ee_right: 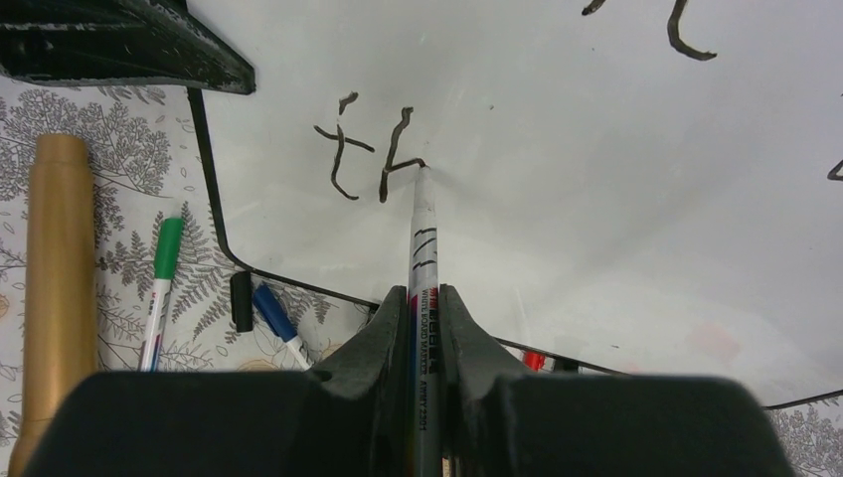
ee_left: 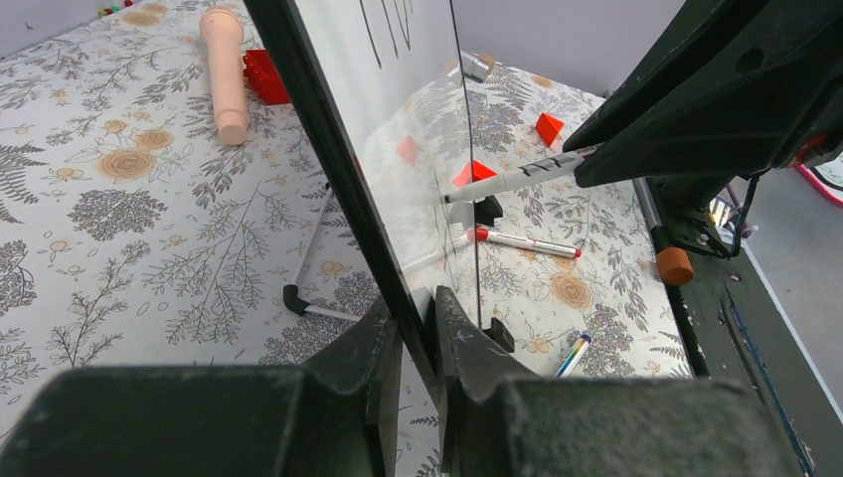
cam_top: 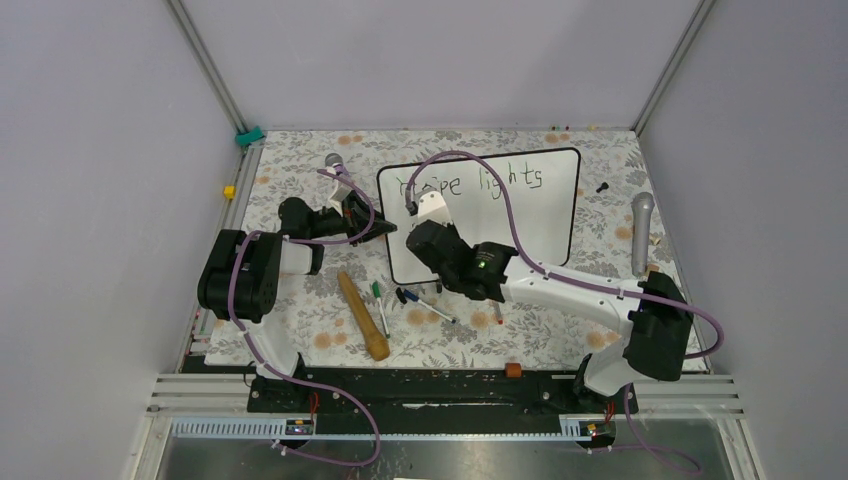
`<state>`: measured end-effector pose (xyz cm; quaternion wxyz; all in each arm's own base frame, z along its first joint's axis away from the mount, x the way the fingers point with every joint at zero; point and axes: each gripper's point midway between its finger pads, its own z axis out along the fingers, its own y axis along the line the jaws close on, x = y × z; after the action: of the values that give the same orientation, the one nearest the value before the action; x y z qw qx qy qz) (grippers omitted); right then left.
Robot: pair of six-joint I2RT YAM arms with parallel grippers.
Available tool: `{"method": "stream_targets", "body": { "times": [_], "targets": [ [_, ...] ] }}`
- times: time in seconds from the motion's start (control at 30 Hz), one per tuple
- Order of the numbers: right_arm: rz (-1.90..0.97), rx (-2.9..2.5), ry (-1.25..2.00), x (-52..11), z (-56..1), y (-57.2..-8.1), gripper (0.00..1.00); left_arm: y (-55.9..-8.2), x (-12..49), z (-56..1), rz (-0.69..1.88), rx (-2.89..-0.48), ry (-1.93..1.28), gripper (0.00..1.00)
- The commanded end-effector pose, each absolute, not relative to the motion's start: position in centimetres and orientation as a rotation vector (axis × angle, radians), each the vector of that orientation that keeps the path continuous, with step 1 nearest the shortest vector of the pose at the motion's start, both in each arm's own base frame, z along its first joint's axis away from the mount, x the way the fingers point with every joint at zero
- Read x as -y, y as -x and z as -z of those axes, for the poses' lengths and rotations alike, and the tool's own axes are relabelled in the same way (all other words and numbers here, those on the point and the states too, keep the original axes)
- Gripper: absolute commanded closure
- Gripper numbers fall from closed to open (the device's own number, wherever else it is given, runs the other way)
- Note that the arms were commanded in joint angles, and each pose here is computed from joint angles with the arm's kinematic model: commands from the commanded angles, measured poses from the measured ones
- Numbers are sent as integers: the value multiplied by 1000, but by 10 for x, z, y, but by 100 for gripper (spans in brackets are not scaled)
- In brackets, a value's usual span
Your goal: Write a sentence on the whiteboard
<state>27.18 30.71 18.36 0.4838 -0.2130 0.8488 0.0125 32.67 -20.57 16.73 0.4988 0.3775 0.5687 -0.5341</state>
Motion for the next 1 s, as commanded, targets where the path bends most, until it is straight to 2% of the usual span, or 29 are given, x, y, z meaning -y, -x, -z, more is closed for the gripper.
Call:
{"method": "stream_targets", "body": {
  "times": [0.0, 0.33, 0.73, 0.97],
  "targets": [
    [1, -2063, 463, -292, -187, -276, 100, -328, 204, -178, 1130, -1199, -1048, 100],
    [-29, -2122, 477, -291, -164, -266, 100, -327, 204, -178, 1131, -1199, -1051, 100],
    [-151, -2041, 438, -286, -209, -260, 100, -327, 204, -178, 1130, -1198, -1051, 100],
    [-101, -2037, 434, -279, -211, -264, 100, -327, 204, -178, 1129, -1198, -1050, 100]
  ]
}}
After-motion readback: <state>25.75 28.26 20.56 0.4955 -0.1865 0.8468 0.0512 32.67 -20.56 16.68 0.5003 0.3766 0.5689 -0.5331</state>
